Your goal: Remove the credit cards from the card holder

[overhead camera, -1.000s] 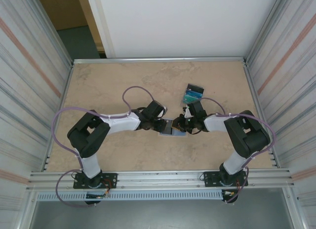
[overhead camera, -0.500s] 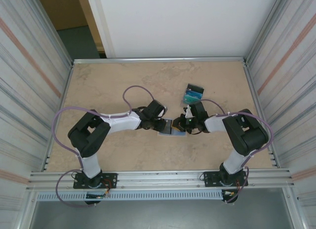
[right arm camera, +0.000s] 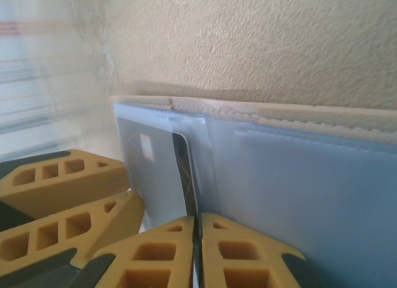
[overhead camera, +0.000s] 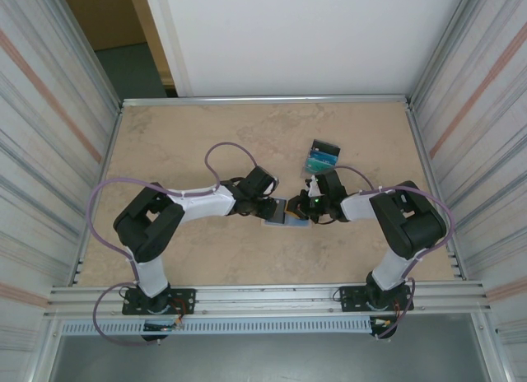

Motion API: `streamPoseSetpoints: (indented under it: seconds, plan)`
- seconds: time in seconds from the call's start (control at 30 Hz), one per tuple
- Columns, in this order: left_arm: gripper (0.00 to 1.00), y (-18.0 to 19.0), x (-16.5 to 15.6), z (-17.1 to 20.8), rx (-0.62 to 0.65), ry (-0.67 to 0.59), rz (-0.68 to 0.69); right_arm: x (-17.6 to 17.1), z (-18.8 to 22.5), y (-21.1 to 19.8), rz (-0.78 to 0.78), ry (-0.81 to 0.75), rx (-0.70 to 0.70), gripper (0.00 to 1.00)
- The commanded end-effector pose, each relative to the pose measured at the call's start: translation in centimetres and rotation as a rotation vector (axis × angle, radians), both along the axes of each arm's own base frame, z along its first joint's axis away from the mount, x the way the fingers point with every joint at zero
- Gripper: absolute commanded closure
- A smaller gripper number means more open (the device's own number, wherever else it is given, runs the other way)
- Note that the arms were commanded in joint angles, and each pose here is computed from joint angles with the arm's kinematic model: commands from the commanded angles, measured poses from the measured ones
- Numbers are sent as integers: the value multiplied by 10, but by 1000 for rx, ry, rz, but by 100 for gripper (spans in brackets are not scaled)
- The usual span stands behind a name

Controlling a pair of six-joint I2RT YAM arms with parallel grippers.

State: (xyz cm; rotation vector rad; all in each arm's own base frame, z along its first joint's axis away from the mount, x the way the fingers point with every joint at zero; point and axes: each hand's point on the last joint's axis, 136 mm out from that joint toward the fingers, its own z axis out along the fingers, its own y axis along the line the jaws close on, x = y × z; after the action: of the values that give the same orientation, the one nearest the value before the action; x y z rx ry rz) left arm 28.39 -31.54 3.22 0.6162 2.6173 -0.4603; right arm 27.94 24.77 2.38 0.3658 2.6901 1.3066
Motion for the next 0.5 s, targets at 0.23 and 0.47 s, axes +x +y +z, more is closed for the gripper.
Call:
streamPoseSetpoints:
  seconds: [0.23,0.47]
  plan:
    - [74,-2,-7,-5,14,24,-19,-4,3,1,34,-5,-17,100]
    - [71,2,-4,-3,30,6,-7,-3,3,-13,26,-11,-70,100]
